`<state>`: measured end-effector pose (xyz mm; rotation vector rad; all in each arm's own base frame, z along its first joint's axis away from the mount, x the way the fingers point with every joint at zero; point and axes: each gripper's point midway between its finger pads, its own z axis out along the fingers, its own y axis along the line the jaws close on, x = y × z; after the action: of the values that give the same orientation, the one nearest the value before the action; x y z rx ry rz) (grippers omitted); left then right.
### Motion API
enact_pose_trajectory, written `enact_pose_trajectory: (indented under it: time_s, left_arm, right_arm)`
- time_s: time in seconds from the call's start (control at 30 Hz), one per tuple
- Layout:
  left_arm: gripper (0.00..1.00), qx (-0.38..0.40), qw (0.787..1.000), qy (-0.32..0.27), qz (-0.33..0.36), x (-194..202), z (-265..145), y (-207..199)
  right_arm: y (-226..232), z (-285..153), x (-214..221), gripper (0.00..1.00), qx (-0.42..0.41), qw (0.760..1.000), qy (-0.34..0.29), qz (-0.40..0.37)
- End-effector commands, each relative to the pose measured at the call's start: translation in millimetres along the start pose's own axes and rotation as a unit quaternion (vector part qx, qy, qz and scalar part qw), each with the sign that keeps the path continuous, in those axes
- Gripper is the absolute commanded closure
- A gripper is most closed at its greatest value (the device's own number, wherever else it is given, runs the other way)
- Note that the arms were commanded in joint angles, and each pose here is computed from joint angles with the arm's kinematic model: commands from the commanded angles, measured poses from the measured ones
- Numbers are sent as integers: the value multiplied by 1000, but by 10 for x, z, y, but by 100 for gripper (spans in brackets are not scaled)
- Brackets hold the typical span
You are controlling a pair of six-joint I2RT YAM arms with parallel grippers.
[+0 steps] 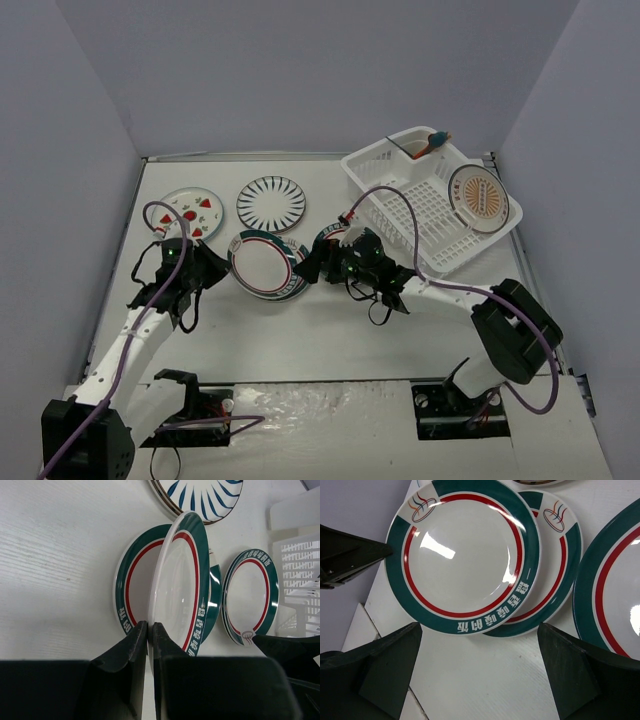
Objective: Load the plates into the dish rack
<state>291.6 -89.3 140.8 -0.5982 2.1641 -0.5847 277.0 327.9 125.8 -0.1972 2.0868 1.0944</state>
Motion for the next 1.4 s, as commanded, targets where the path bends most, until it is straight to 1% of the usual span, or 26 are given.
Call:
enact_pose_trajectory:
  time_s: [0.0,0.2,0.33,0.43,0.7,0.9,1.03,1.2,1.37]
  left_arm:
    - [100,75,996,-51,-20,-307,-78,-361]
    - [100,118,990,-66,-38,-353,-129,-485]
    - [100,139,986,-79,-37,-404,-232,-566]
    - [100,146,985,-78,-36,-391,-274,-585]
    - [100,187,977,-91,-36,-446,-493,-733]
    - [100,207,973,-96,-37,-470,-588,-811]
    - [100,226,968,-99,-37,-487,-641,-884]
    - [100,238,966,-98,-36,-495,-668,-934]
    - [100,256,961,-91,-43,-463,-651,-973]
  right_arm:
    - [227,184,-322,3,-37,998,-50,-7]
    - [164,355,-235,3,-38,999,-35,-3]
    - [124,423,-233,3,-35,999,-33,-3]
    - [130,476,-238,3,-38,999,-27,-6]
    - [132,519,-311,4,-50,998,-23,-4]
    - [216,464,-413,7,-80,996,-26,-6]
    - [188,406,-456,12,-93,995,-27,-1]
    - [225,296,-522,21,-126,991,-39,6]
    - [280,234,-552,35,-152,988,-41,6]
